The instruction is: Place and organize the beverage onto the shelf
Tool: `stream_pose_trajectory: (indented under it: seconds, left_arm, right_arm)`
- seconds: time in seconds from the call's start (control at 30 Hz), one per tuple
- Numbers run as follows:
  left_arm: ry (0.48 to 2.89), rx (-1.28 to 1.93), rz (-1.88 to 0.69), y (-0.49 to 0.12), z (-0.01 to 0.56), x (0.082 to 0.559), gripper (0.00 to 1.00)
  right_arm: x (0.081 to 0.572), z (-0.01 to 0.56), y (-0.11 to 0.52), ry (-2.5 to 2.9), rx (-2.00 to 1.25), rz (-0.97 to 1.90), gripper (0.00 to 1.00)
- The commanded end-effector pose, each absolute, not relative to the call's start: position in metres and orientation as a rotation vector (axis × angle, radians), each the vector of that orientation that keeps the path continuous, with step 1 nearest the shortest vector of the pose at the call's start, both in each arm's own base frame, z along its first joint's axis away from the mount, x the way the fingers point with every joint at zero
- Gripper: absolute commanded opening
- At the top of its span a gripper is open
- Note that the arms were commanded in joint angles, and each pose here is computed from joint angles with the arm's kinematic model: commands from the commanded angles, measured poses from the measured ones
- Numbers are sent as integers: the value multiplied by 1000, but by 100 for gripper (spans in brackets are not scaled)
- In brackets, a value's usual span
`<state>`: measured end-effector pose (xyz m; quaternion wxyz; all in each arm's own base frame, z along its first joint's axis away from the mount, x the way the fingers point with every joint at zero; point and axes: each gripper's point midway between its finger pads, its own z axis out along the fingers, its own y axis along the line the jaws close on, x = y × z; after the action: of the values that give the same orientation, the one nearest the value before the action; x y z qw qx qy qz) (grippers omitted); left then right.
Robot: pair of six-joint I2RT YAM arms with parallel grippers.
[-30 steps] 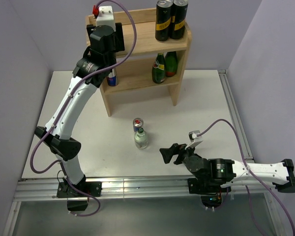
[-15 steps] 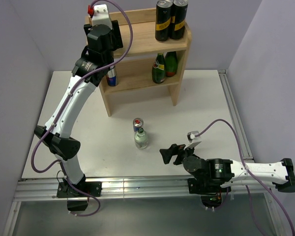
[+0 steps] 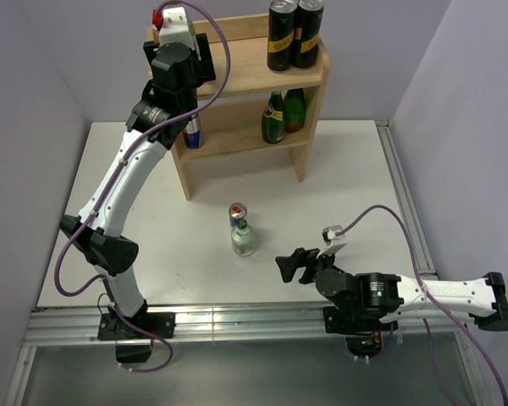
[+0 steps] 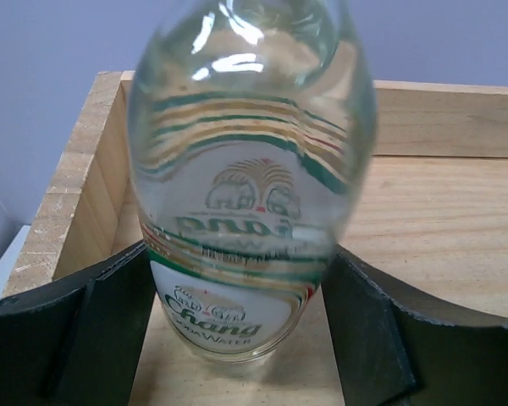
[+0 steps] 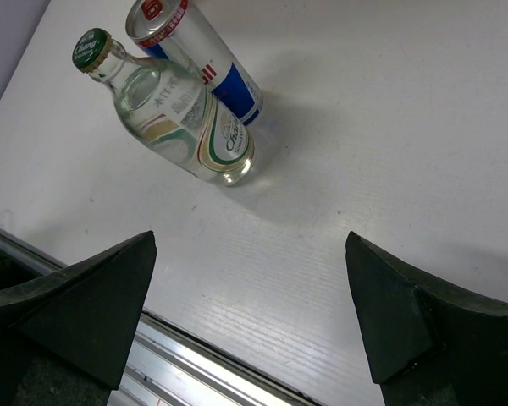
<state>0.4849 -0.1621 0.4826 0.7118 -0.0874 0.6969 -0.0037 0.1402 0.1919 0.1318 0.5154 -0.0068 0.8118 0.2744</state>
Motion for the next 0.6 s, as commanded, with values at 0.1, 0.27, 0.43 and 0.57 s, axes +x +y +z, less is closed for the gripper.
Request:
stream_pose_trajectory:
  seconds: [0.1,0.27,0.43,0.57]
  left_arm:
    - [1447,-309,61,-114,520,469,84]
    - [1441,-312,44,-113,523,463,86]
    - [1453,-307,28,-113,520,457,87]
    - [1469,-295,20,-115,519,448,99]
  right_arm:
    - [143,138,188,1929,28,661,100]
    - [143,135,188,1931,34,662,100]
    - [143,133,189,1933,34,665,100]
    - [143,133,189,1932,32,667,100]
